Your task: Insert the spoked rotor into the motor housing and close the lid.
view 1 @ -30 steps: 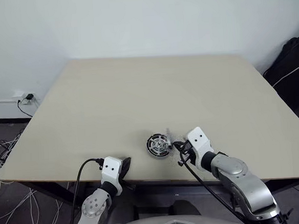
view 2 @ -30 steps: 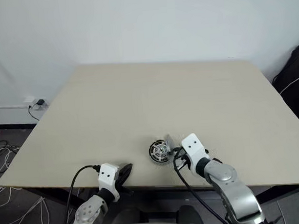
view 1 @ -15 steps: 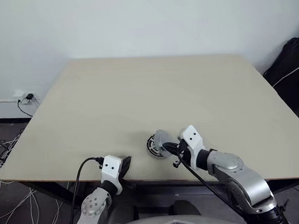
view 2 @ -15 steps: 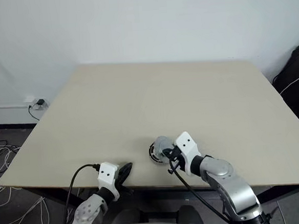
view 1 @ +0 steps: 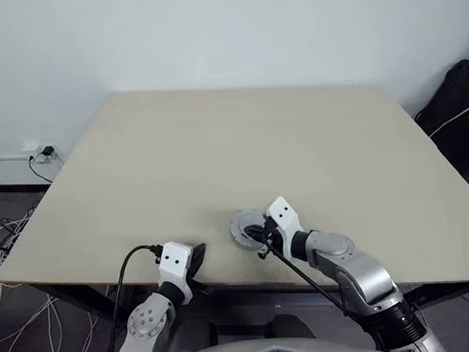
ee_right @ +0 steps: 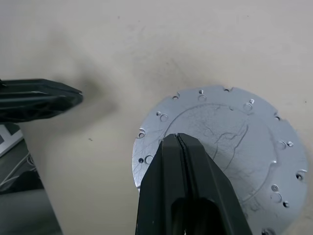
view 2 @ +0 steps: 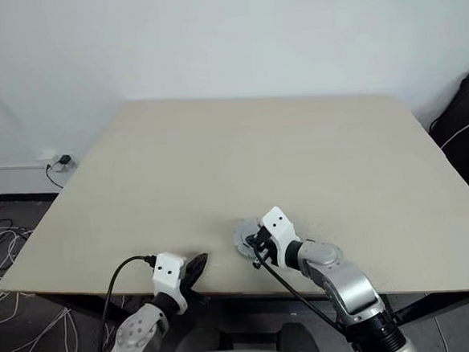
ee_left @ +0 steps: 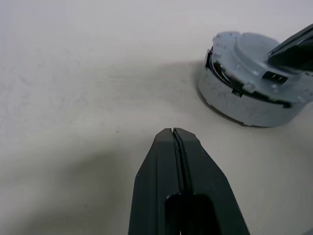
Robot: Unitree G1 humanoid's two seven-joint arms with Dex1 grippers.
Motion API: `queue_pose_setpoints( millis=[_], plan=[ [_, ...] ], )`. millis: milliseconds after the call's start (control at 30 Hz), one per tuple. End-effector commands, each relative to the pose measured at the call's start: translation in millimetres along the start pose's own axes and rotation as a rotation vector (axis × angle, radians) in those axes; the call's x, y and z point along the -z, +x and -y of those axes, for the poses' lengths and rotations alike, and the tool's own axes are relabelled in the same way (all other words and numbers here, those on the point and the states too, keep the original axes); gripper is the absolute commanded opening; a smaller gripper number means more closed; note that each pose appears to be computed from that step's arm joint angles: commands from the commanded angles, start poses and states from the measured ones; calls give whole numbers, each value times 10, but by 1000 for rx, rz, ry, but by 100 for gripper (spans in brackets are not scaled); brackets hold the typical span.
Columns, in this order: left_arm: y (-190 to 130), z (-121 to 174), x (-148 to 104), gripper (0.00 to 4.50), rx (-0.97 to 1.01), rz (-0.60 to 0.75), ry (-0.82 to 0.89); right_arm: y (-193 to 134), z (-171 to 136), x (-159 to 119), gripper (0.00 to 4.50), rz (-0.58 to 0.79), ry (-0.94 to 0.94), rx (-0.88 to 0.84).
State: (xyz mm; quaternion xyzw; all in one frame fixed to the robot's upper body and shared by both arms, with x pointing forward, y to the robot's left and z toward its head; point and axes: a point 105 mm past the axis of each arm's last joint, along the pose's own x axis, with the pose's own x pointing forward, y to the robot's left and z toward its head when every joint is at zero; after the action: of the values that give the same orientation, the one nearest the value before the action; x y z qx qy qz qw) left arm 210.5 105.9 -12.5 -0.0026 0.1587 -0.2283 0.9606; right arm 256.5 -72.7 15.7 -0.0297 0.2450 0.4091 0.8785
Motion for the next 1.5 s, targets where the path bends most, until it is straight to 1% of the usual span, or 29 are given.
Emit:
queue_pose_setpoints(
  millis=[33,367,467,533,633,833,933,1033,1267,1500],
  plan=[
    [1,15,-145,4,5,49,15,19,4,-67,3,16,-28,-4],
    [23,23,-161,4,9,52,16,52,96,111,3,-68,-21,48],
    [24,21,-159,4,9,51,16,55,116,-15,3,14,-17,81],
    [16,17,-151,4,7,49,15,40,101,-144,3,77,-20,55],
    [9,18,-159,4,6,50,16,14,112,-298,64,156,-62,36],
    [5,29,-214,4,6,58,18,18,212,-374,258,188,-178,78],
    [-2,41,-241,4,5,59,16,20,225,-355,362,178,-186,64],
    [-4,48,-258,4,5,59,16,17,235,-330,449,160,-178,50],
    [-13,46,-286,4,4,57,16,-12,164,-220,449,90,-149,-43],
    [0,62,-303,4,2,60,18,13,211,-159,449,59,-125,-31]
  ],
)
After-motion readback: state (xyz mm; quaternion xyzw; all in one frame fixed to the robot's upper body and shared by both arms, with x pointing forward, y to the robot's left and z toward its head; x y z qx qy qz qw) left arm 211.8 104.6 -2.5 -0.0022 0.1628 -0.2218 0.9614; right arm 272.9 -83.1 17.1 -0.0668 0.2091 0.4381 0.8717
